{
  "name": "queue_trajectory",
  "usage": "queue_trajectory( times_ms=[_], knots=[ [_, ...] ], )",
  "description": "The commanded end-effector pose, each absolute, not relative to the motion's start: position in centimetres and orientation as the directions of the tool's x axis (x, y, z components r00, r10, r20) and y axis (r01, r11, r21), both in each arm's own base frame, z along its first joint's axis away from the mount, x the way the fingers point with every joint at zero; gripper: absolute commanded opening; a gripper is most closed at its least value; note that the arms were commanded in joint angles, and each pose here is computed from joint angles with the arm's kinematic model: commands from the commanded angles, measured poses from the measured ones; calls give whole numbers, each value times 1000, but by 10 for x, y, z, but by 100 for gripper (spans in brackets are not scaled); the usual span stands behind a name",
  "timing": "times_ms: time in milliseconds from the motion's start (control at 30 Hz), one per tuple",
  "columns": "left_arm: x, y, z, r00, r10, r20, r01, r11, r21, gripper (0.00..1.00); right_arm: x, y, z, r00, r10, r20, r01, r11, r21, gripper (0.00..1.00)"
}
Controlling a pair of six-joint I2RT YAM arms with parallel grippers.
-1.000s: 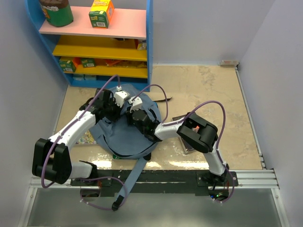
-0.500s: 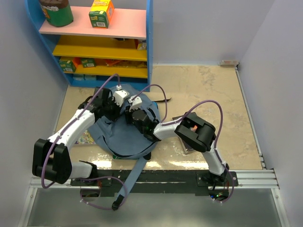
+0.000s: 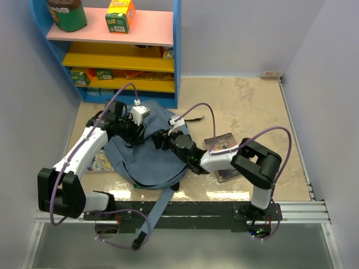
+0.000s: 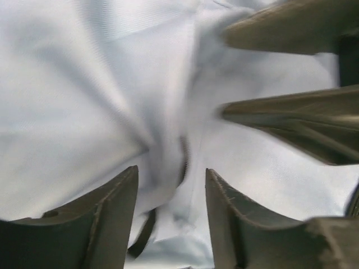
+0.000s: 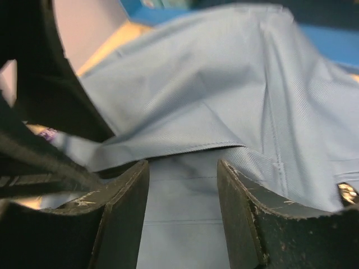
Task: Pack the student bag
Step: Place the personal item in the student bag, then zip the student bag at the center of the board.
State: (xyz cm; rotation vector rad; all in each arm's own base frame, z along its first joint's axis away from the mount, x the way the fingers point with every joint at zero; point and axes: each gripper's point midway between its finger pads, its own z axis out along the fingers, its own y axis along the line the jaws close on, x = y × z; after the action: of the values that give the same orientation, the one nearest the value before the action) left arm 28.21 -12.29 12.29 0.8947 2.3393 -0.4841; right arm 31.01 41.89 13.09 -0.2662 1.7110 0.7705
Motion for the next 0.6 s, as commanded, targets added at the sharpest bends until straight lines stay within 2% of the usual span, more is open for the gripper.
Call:
queue_trajectory(
  times_ms=[0, 267, 400, 567],
  knots=[
    [311, -107, 184, -543, 376, -751, 653, 751, -96, 58, 300, 412, 161, -272, 283, -920, -571, 722, 391, 54],
    [321, -40, 229, -531, 232, -815, 561, 817, -134, 66, 277, 441, 169, -217, 75, -973, -692, 691, 208, 52],
    [315, -16, 209, -599, 168, -782, 522, 823, -223, 67, 258, 484, 186, -138, -6, -990, -777, 620, 105, 51],
    [302, -12, 189, -632, 156, -759, 519, 813, -265, 70, 242, 520, 175, -65, -134, -989, -831, 556, -21, 50]
  ],
)
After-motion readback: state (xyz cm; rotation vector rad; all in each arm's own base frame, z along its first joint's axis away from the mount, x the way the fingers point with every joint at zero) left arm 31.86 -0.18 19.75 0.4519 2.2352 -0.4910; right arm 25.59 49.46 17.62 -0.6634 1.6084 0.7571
